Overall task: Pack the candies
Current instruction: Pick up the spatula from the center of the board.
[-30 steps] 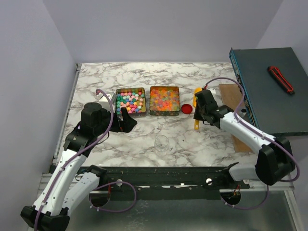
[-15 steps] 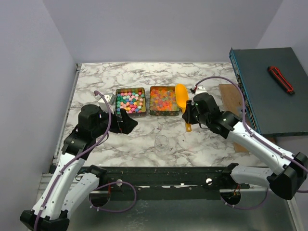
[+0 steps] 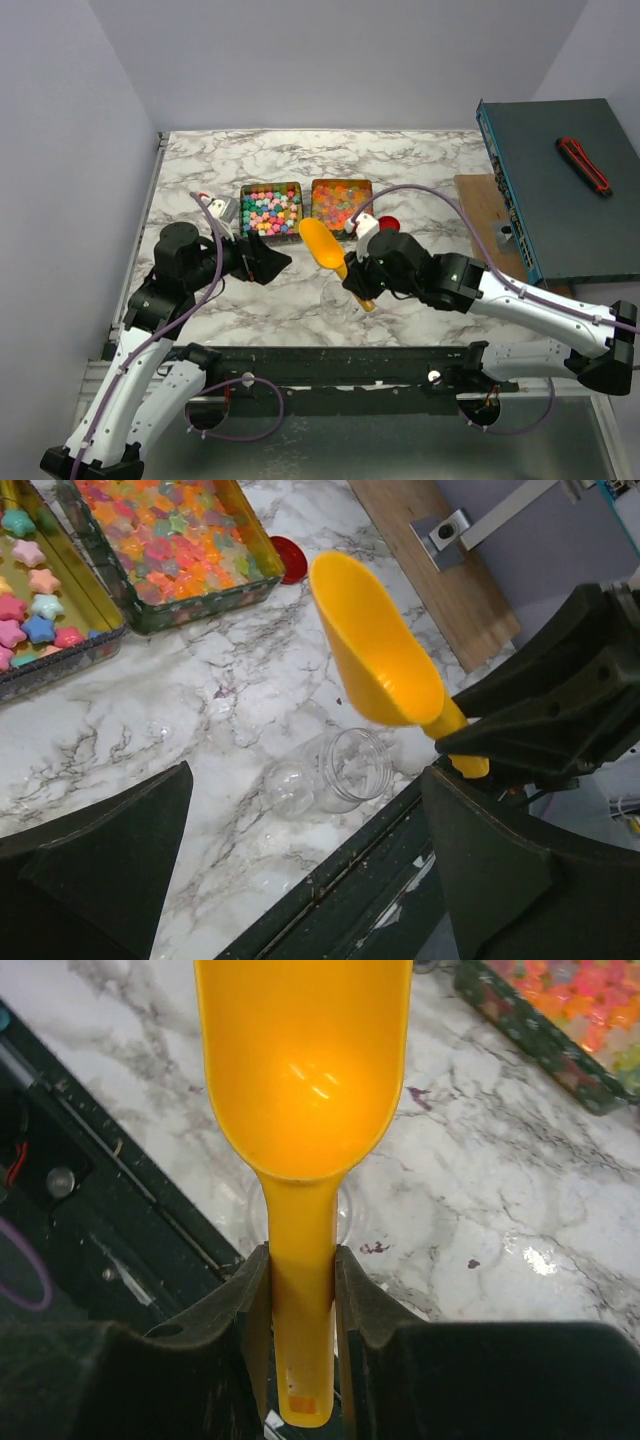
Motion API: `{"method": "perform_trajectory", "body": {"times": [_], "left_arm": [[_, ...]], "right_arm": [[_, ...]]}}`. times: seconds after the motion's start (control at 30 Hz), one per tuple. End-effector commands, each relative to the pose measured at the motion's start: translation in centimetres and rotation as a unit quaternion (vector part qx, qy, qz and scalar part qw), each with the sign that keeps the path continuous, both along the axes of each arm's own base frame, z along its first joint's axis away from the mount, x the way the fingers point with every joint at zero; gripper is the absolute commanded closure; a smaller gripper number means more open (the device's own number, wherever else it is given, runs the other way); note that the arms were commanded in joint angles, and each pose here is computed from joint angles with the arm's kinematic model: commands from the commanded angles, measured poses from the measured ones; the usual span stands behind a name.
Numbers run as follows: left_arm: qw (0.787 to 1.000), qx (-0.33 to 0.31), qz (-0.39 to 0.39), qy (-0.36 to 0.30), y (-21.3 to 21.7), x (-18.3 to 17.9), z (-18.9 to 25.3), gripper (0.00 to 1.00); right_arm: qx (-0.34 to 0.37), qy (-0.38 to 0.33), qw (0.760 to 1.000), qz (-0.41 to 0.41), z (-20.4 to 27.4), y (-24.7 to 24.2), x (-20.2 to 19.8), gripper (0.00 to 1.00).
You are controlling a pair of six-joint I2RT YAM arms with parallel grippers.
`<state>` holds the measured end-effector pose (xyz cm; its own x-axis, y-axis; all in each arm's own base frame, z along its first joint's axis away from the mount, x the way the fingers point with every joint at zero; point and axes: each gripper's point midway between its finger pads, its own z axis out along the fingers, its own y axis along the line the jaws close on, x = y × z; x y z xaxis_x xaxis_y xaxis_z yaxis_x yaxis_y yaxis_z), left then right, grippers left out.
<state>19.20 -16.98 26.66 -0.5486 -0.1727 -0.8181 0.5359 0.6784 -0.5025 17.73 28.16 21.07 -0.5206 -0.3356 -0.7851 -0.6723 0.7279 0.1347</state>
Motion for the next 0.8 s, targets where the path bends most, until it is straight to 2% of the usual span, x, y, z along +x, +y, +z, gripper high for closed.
{"method": "perform_trajectory", "body": {"times": [0.0, 0.2, 0.5, 0.77], "left_arm": [[0.998, -0.036, -0.037, 0.023, -1.0, -2.0, 1.1, 0.01], [0.997, -0.041, -0.040, 0.050, -0.8, -3.6, 1.1, 0.01], [0.993, -0.038, -0.067, 0.089, -0.6, -6.2, 0.3, 0.02], [0.988, -0.039, -0.099, 0.112, -0.8, -8.2, -0.4, 0.10]], "right_arm": [[-0.040, -0.023, 0.997, 0.063, 0.3, 1.2, -2.7, 0.99], [-0.062, -0.046, 0.989, 0.129, -0.3, 2.5, -5.6, 0.99], [-0.095, -0.090, 0.972, 0.196, -0.5, 2.8, -7.2, 0.99], [-0.114, -0.143, 0.950, 0.254, -0.3, 3.1, -8.4, 0.99]]}}
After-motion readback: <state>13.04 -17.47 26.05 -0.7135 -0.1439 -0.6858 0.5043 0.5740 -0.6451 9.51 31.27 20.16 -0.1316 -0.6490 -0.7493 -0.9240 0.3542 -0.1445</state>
